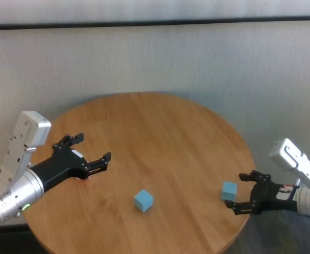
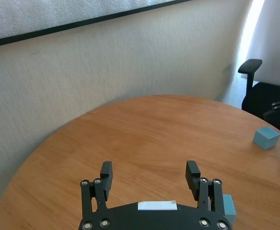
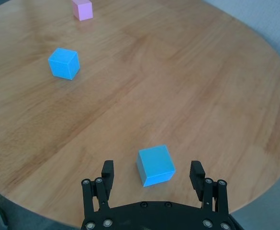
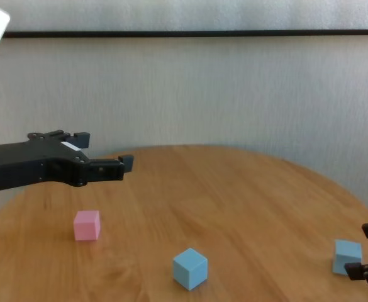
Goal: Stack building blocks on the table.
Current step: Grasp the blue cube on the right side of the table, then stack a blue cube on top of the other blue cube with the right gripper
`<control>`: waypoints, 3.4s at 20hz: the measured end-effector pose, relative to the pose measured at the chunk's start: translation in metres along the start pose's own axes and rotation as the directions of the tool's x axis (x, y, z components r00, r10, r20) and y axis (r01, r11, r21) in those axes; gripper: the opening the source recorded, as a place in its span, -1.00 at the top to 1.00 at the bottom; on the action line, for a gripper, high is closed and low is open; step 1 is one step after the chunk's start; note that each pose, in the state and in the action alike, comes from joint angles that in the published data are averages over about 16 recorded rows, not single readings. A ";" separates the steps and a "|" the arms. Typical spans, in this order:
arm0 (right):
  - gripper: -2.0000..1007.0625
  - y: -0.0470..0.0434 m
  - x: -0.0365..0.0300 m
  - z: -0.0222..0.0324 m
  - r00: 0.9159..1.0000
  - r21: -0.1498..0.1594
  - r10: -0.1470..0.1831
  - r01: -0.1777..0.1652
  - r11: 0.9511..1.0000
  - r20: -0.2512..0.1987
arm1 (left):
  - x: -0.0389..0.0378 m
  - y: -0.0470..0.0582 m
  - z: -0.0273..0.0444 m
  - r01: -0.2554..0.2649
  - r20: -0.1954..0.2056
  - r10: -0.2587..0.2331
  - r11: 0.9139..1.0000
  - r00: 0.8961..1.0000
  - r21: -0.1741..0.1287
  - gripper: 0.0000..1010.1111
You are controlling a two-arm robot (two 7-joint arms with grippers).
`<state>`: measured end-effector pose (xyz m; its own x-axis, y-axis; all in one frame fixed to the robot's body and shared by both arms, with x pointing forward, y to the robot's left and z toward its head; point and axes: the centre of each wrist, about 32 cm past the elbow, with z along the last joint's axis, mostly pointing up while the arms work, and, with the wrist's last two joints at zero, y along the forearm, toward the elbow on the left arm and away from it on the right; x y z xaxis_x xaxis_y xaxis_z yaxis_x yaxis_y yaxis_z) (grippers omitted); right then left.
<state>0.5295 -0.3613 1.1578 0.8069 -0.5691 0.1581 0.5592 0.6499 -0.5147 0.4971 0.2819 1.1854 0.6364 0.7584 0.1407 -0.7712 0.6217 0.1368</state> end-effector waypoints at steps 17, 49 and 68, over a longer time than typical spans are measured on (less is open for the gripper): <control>-0.99 0.0197 0.0097 -0.0038 1.000 -0.028 -0.009 0.008 1.000 -0.007 | 0.0000 0.000 0.0000 0.000 0.000 0.000 1.000 1.000 0.000 -0.98; 0.23 0.0192 0.0066 0.0058 0.999 0.022 0.013 -0.014 1.000 0.034 | 0.0000 0.000 0.0000 0.000 0.000 0.000 1.000 1.000 0.000 -0.98; 0.26 0.0616 -0.0354 0.0763 0.950 0.121 0.188 -0.223 0.967 0.248 | 0.0000 0.000 0.0000 0.000 0.000 0.000 1.000 1.000 0.000 -0.98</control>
<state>0.5498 -0.2627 1.1847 0.9193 -0.2933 0.2623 0.3835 0.8168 -0.4310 0.4972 0.2819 1.1854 0.6364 0.7584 0.1407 -0.7712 0.6218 0.1368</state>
